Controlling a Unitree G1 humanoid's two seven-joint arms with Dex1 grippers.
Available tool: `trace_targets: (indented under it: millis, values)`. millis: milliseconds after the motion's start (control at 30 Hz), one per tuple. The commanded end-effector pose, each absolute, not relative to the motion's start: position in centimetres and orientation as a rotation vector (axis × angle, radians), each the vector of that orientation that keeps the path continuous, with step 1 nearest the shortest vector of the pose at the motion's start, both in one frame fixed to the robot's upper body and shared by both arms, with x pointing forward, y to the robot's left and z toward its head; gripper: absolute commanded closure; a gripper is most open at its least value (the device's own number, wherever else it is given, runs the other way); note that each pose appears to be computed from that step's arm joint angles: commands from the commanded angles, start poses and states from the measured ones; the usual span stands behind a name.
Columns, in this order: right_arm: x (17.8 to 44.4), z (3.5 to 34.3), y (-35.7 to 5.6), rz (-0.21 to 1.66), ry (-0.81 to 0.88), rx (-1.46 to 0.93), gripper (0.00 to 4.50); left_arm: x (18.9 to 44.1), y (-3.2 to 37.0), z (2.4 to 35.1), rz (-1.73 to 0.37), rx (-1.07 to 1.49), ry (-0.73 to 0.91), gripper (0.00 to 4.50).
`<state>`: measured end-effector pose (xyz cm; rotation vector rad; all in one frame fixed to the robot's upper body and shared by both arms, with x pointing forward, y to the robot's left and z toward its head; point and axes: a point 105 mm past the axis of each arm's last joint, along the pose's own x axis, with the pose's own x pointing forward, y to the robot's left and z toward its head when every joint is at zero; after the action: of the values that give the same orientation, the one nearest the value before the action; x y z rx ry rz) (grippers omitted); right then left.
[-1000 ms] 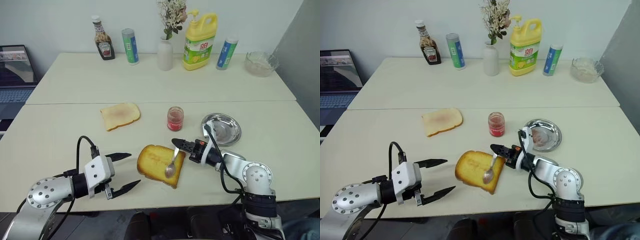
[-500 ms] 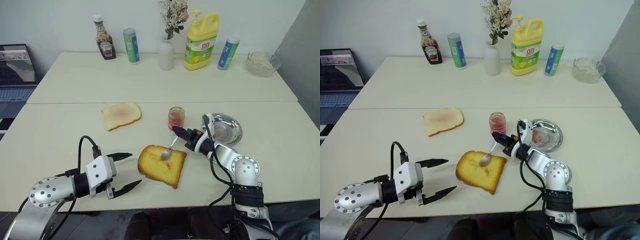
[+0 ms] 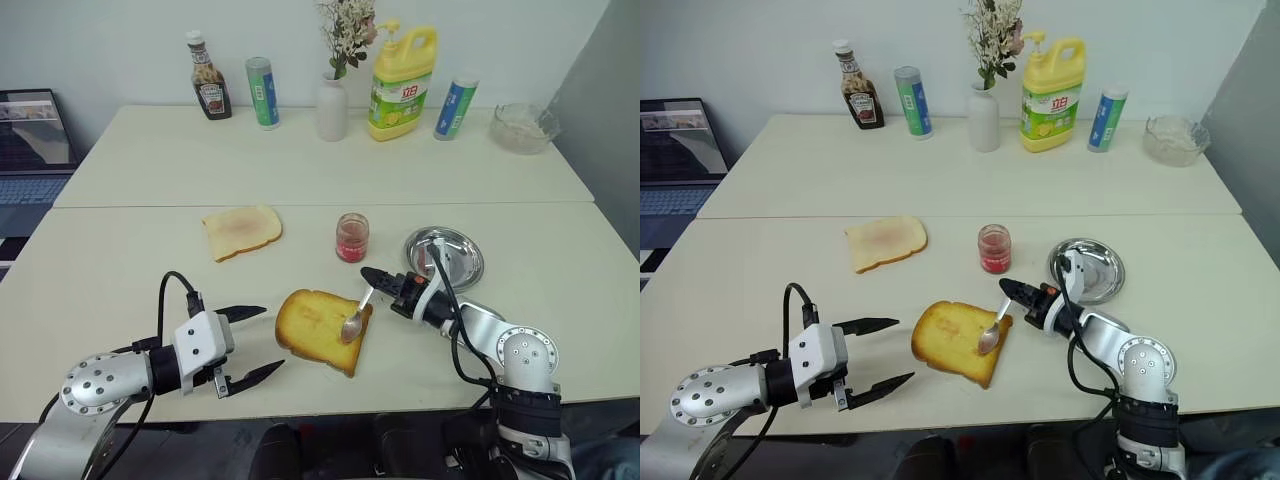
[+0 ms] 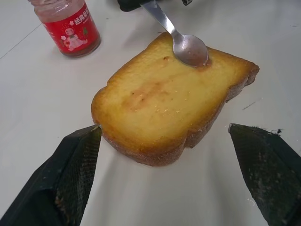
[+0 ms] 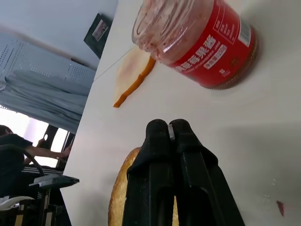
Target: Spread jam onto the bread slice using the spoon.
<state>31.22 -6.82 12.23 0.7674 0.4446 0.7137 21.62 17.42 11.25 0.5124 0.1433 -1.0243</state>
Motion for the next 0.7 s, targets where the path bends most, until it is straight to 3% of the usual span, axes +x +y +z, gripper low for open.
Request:
trace_targets:
  millis: [33, 200, 500, 700]
  values:
    - [31.9, 15.5, -6.8, 0.744, 0.319, 0.817, 4.46, 21.8, 17.3, 12.1, -1.006, 0.500, 0.098, 0.00]
    - [31.9, 17.8, -6.3, 0.797, 0.230, 0.812, 4.46, 22.1, 17.1, 12.8, -0.987, 0.441, 0.083, 0.00]
    - [30.4, 17.9, -5.2, 0.896, 0.169, 0.602, 4.46, 21.8, 16.4, 13.0, -1.033, 0.411, 0.095, 0.00]
    - [29.6, 20.2, -5.9, 0.930, 0.044, 0.610, 4.46, 22.1, 14.7, 15.3, -1.108, 0.401, 0.039, 0.00]
